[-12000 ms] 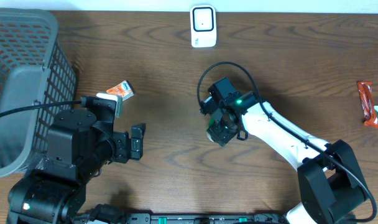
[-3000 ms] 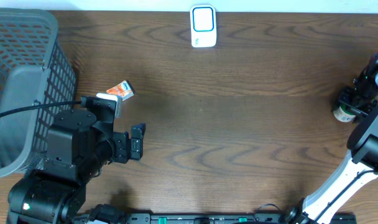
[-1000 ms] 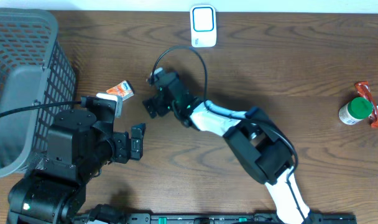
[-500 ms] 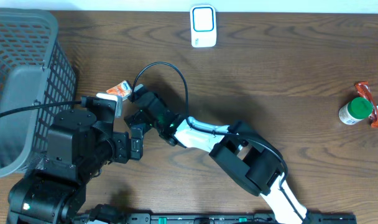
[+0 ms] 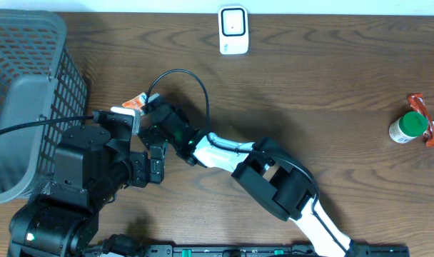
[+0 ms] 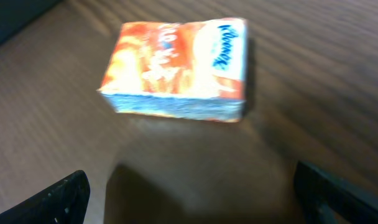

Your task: Scan the item barcode

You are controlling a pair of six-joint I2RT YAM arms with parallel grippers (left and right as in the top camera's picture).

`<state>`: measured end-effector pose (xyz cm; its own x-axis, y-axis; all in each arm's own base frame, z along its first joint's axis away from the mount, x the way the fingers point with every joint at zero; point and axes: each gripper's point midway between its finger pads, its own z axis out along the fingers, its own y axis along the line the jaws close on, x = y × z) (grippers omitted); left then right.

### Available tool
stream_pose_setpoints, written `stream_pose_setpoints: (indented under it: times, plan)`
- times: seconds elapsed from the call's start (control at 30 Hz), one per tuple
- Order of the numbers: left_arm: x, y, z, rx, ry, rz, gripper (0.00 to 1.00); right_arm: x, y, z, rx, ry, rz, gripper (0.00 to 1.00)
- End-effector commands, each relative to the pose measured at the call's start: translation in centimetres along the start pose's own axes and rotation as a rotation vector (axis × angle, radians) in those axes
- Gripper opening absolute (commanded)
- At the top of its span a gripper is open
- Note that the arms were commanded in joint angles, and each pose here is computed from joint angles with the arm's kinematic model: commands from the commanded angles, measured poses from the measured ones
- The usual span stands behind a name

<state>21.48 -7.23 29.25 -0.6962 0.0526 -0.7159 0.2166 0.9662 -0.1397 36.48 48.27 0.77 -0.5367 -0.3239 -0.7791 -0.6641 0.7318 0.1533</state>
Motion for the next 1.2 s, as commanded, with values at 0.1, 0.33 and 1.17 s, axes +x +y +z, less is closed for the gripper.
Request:
stream_pose_setpoints:
  times: [0.1,0.33,1.17]
  plan:
    - [-0.4,0.2,-0.4,-0.009,-0.019,-0.004,0.98,7.6,3.8,1.0,-0.067,0.17,-0.062,0.99]
    - [-0.4,0.2,-0.3,-0.009,-0.018,-0.004,0.98,6.7,2.8,1.9,-0.037,0.122,-0.053,0.99]
    - [-0.4,0.2,-0.4,-0.009,-0.019,-0.004,0.98,9.9,-3.6,6.5,0.118,0.237,-0.058,0.99]
